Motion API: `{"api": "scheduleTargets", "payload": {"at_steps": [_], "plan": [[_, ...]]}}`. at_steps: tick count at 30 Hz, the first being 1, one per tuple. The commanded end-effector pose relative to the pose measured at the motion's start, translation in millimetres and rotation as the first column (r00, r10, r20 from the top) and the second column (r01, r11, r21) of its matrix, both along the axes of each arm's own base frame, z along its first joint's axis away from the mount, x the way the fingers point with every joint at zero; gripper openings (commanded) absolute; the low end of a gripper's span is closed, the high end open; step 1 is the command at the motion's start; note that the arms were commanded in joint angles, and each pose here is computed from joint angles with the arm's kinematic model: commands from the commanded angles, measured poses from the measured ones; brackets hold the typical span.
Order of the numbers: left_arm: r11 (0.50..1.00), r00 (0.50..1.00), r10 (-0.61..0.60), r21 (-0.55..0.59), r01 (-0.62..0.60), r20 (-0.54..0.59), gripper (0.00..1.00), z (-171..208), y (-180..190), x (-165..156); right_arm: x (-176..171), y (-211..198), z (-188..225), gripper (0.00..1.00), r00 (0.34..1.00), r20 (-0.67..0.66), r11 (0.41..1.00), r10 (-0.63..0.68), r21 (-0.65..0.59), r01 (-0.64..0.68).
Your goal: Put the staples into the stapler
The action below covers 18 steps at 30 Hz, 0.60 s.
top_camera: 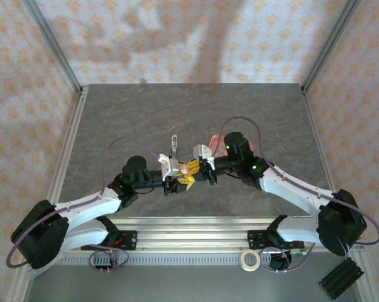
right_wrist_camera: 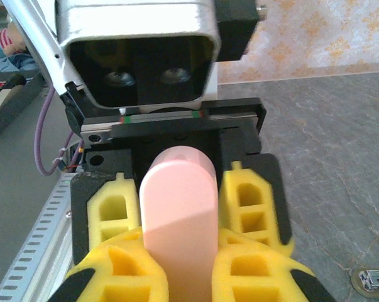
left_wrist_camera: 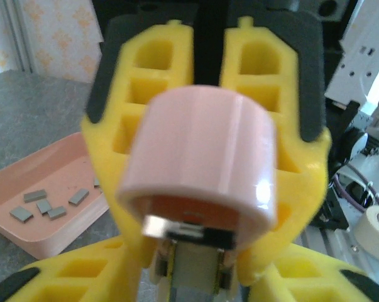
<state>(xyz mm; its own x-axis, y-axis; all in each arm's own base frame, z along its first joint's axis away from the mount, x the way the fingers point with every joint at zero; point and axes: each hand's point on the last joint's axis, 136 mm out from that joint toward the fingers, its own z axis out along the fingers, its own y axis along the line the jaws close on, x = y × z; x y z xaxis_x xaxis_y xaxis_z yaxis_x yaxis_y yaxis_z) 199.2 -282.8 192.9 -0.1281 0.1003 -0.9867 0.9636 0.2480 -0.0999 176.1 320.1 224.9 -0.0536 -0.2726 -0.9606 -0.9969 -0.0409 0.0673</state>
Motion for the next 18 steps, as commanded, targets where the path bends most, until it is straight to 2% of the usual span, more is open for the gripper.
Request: {"api": "scheduleTargets", "payload": {"at_steps": [1,3,5,8,9,11,14,18], "plan": [[0.999,0.998,-0.024,-0.043,0.026,0.056,0.36,21,-6,0,-1,3,15,0.00,0.999,0.032,0.999,0.028,0.033,-0.029],[0.999,0.999,-0.005,-0.042,0.007,0.049,0.26,22,-5,3,0,3,14,0.01,0.999,0.035,0.999,0.019,0.029,-0.020],[0.999,0.998,0.047,-0.029,-0.046,0.036,0.22,19,-2,11,3,2,13,0.07,0.999,0.035,1.000,-0.001,0.022,0.000],[0.977,0.977,0.211,0.004,-0.211,-0.008,0.12,11,10,33,11,0,12,0.19,0.997,0.034,0.998,-0.064,0.019,0.063],[0.963,0.963,0.269,0.018,-0.269,-0.028,0.12,8,16,41,16,-1,13,0.25,0.994,0.032,0.994,-0.105,0.020,0.104],[0.923,0.921,0.383,0.054,-0.380,-0.066,0.12,1,29,54,29,-6,10,0.36,0.979,0.025,0.979,-0.205,0.019,0.204],[0.838,0.828,0.545,0.126,-0.532,-0.130,0.13,-12,51,72,49,-18,8,0.49,0.931,0.034,0.932,-0.363,0.029,0.362],[0.748,0.718,0.664,0.214,-0.628,-0.212,0.16,-29,68,84,72,-35,0,0.60,0.842,-0.007,0.842,-0.540,0.025,0.540]]}}
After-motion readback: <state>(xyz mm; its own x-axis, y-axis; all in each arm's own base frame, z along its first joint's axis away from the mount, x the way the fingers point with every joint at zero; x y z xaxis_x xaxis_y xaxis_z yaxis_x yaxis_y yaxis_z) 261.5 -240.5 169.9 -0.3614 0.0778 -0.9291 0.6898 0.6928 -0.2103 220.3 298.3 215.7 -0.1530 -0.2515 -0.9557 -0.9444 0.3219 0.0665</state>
